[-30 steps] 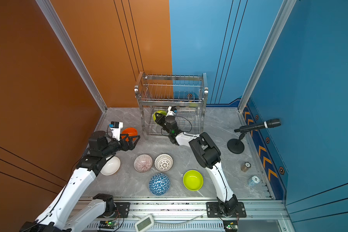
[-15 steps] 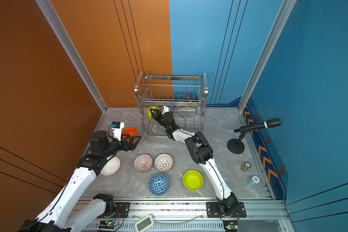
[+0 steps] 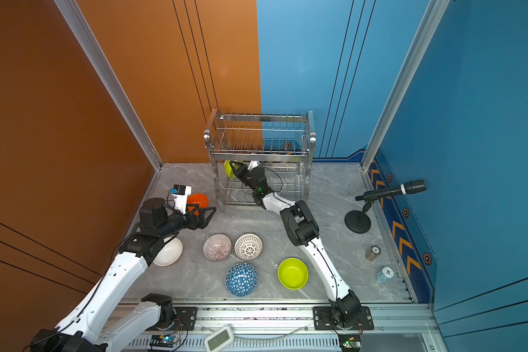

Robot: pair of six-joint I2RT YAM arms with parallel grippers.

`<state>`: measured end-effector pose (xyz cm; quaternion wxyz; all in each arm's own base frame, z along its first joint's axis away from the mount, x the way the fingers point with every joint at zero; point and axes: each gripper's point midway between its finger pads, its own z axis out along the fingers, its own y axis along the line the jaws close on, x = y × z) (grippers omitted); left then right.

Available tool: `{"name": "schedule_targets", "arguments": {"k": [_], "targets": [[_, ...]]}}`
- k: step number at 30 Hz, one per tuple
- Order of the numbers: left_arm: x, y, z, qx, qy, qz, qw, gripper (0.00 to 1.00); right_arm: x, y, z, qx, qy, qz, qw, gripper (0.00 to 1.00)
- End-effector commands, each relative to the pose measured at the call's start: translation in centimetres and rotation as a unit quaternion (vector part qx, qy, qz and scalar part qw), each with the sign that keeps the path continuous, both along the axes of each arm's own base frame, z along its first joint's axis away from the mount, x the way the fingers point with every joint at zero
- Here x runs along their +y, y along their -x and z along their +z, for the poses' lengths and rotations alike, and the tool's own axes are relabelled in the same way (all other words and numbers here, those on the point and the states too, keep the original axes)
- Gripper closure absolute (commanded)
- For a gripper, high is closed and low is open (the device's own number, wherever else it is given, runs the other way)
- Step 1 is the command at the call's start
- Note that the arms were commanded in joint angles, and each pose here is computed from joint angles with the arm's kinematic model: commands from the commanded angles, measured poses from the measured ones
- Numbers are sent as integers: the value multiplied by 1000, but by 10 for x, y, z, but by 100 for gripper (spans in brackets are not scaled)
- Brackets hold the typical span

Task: Load bowls into a dish rack
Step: Place the bowl in the dish rack.

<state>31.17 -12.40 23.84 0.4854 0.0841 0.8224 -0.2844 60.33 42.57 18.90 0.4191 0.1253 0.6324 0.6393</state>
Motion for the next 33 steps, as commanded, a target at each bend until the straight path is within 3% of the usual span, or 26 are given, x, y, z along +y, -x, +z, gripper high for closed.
{"name": "schedule_targets", "arguments": {"k": [1,33], "targets": [[-3,2,-6,0,-9,-11,1000,2,1,-3,17,-16,-18,13,1000,100],[-6,-1,-9,9,-8,-18,1000,2,-9,-14,-22,15,12,7,1000,96]]}}
